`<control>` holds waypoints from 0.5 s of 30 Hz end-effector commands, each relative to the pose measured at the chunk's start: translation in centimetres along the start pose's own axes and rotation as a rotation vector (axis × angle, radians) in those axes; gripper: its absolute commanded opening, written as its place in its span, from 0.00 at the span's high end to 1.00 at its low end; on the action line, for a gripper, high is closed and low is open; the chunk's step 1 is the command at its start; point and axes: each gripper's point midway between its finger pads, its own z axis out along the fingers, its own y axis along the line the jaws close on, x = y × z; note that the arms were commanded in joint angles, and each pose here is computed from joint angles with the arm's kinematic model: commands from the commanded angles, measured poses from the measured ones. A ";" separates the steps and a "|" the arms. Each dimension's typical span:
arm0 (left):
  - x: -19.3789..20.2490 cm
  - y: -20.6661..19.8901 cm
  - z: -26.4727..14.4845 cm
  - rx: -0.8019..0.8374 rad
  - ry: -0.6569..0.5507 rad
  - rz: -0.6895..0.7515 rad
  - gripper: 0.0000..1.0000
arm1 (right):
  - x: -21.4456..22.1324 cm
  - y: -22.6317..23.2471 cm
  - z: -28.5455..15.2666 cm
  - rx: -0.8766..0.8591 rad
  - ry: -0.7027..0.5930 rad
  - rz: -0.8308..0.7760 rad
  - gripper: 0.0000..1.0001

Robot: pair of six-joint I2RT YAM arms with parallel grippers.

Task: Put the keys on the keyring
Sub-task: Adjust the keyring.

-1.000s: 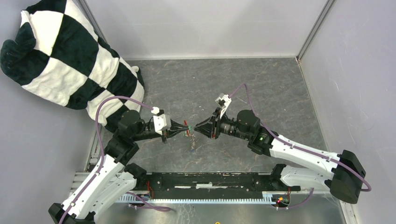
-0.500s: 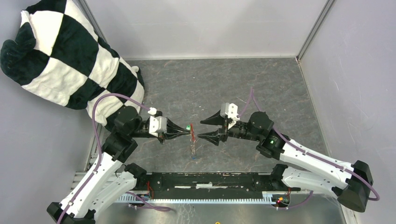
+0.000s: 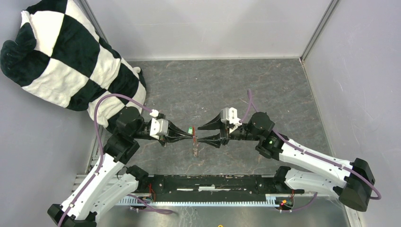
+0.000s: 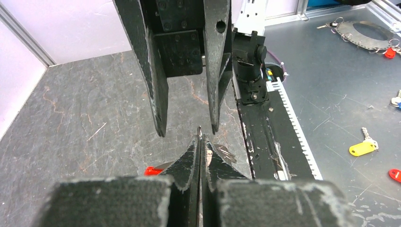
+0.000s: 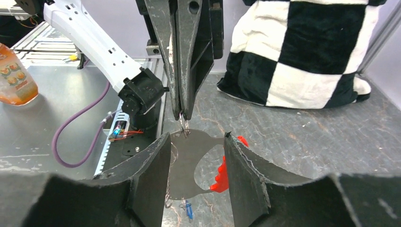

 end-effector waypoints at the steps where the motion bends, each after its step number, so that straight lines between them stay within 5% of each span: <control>1: -2.6 -0.2 -0.1 0.018 -0.042 0.052 0.98 | -2.8 0.4 0.9 -0.052 -0.071 -0.025 0.50; 15: -1.4 -0.2 -0.2 0.015 -0.011 0.050 0.98 | -3.4 0.3 1.4 -0.050 -0.088 0.012 0.80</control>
